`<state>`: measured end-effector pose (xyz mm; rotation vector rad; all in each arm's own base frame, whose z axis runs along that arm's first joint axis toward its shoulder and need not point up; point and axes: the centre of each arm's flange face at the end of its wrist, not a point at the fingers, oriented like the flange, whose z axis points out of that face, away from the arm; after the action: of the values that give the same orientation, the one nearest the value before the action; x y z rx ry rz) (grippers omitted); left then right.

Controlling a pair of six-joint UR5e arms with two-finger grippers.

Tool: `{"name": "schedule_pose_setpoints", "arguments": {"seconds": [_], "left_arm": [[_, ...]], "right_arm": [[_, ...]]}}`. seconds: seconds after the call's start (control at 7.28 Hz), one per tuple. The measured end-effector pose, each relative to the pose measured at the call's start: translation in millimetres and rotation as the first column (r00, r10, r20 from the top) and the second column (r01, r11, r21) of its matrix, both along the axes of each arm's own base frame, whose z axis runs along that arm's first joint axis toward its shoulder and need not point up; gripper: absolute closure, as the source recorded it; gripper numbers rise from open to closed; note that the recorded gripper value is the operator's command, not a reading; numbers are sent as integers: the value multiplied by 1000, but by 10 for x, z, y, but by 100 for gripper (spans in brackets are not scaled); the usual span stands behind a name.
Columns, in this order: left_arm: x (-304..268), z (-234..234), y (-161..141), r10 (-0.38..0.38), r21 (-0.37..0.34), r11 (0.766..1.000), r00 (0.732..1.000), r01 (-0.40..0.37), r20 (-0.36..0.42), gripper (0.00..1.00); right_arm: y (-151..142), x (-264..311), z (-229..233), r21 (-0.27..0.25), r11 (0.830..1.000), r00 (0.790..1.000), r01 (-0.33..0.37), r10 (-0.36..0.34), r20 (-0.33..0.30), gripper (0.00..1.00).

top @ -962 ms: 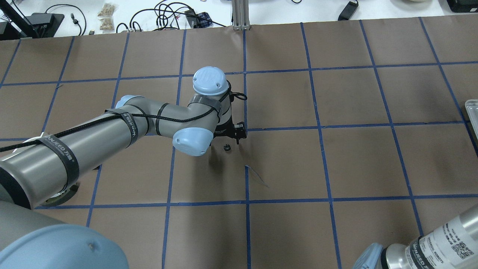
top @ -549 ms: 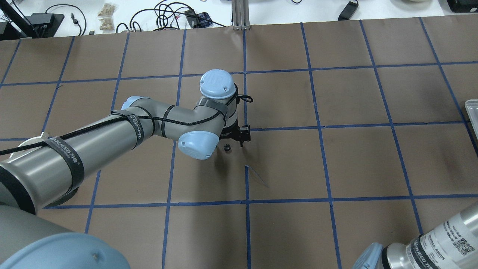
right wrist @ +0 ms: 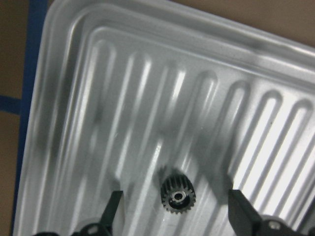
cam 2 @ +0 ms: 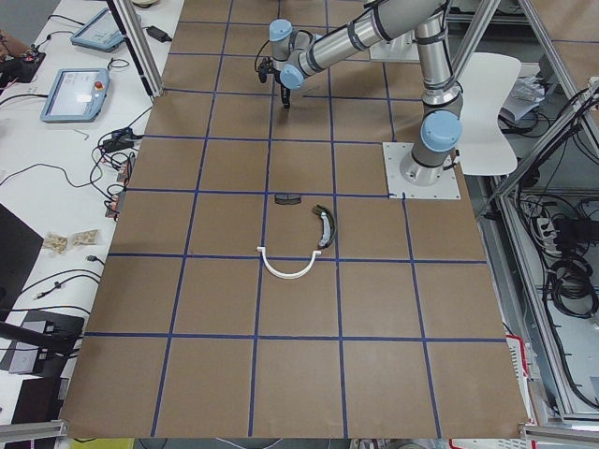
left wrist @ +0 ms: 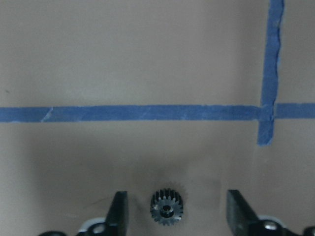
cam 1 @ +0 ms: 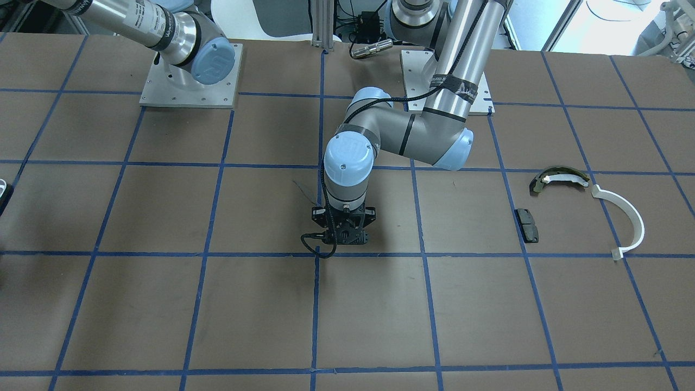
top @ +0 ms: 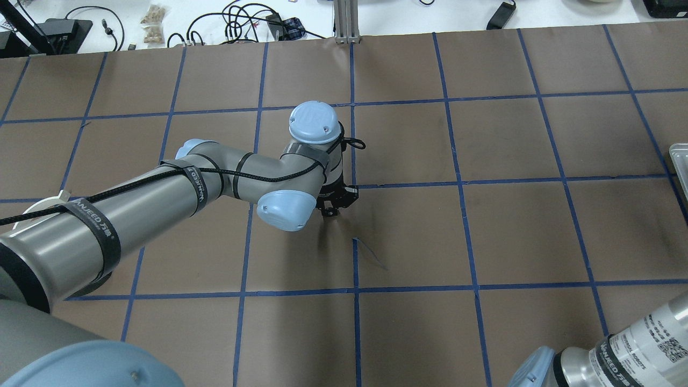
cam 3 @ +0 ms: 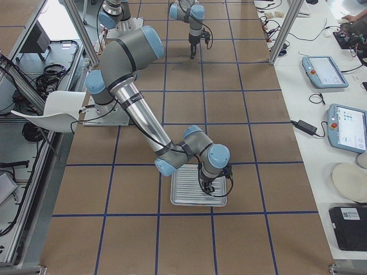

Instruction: Place bearing gear from tray to pile

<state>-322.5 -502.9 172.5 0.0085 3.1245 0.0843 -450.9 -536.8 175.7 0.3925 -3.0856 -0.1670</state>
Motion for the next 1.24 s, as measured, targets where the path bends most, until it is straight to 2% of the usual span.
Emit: {"name": "schedule_pose_setpoints", "arguments": {"seconds": [0.14, 0.27, 0.41, 0.69, 0.96, 1.1, 1.24], "left_arm": [[4, 13, -2, -2, -3, 1000, 1000, 2, 1, 87], [21, 60, -17, -3, -9, 1000, 1000, 3, 1, 92], [95, 169, -78, 2, -25, 1000, 1000, -1, 11, 93], [622, 446, -311, 43, -59, 998, 996, -39, 79, 95], [1402, 742, -500, 86, -37, 996, 990, -82, 109, 97], [1890, 815, -596, 65, -16, 998, 992, -63, 106, 99], [2446, 849, -669, 8, 5, 1000, 995, -9, 101, 100]], "right_arm": [[7, 1, -8, 1, 1000, 1000, 2, -2, 2, 61], [6, 0, -8, -1, 1000, 1000, 5, -5, 3, 93], [6, -1, -2, -3, 1000, 1000, 8, -8, 4, 100], [5, -1, 13, -2, 1000, 1000, 8, -8, 5, 100], [5, 8, 189, -4, 1000, 1000, 8, -8, -7, 100], [-5, 94, 391, -4, 1000, 1000, 11, -11, -6, 100], [-50, 305, 636, 2, 1000, 1000, 21, -21, 7, 100]]}}
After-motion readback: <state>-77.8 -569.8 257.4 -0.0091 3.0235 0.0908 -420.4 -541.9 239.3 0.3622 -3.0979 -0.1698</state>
